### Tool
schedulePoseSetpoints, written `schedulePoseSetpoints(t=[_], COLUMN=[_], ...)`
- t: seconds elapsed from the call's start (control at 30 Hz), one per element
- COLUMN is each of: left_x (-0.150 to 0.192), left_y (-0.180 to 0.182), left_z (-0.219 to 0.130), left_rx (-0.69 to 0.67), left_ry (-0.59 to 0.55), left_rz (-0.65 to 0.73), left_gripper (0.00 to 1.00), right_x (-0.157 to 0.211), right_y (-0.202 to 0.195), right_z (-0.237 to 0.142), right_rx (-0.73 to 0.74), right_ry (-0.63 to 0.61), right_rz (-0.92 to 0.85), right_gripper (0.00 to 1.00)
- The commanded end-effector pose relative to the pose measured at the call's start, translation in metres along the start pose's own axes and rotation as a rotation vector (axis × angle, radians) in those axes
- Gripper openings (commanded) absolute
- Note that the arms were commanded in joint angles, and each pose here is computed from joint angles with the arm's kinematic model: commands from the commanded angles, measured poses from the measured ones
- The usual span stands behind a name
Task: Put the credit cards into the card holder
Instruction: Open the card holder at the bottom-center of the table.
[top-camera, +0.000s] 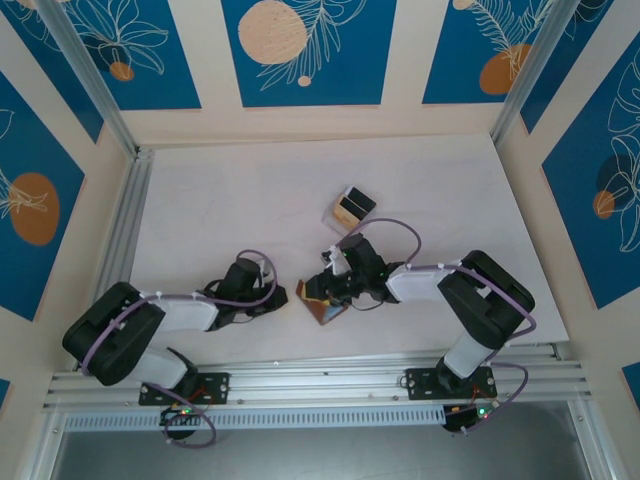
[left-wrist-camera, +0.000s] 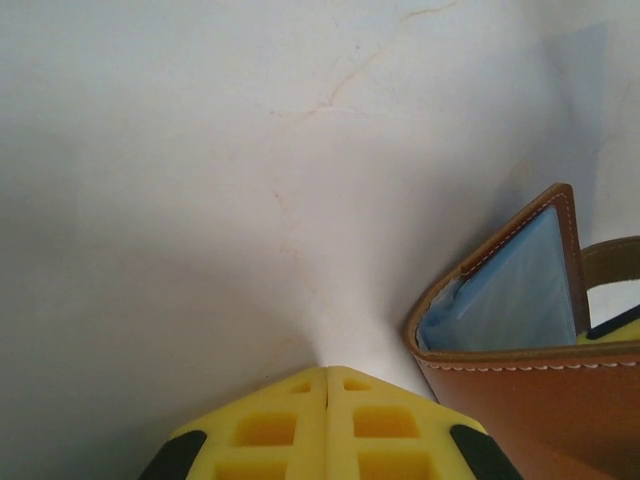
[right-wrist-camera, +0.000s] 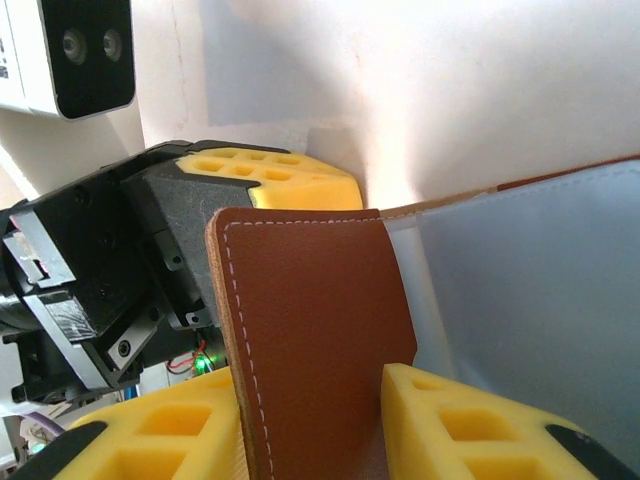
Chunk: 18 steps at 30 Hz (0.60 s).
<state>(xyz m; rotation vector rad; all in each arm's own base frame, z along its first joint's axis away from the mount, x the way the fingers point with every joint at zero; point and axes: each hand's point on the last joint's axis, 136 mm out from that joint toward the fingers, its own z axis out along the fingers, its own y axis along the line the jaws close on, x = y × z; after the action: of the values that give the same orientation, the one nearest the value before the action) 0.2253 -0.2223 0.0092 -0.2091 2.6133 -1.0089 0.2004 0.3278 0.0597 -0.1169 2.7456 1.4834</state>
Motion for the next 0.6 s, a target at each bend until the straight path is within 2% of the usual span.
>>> schedulePoseSetpoints(t=[0.0, 0.23, 0.37, 0.57], left_x=[0.036, 0.036, 0.029, 0.020], left_y=[0.117, 0.145, 0.149, 0.147], left_z=[-0.010, -0.030, -0.039, -0.040], left_rx=[-0.371, -0.445, -0.489, -0.486], left_ry=[0.055, 0.023, -0.010, -0.018], left_rz=[-0.149, -0.234, -0.259, -0.279], left_gripper=[0.01, 0.00, 0.00, 0.00], right_x=[0.003, 0.003, 0.001, 0.003], right_y=[-0.003, 0.000, 0.004, 0.009], right_z=[0.006, 0.010, 0.013, 0.015], right_rx=[0.026, 0.029, 0.027, 0.028], right_ry=[0.017, 0.012, 0.011, 0.017], right_rz=[-0.007, -0.016, -0.028, -0.043], right_gripper=[0.37, 0.37, 0.37, 0.40])
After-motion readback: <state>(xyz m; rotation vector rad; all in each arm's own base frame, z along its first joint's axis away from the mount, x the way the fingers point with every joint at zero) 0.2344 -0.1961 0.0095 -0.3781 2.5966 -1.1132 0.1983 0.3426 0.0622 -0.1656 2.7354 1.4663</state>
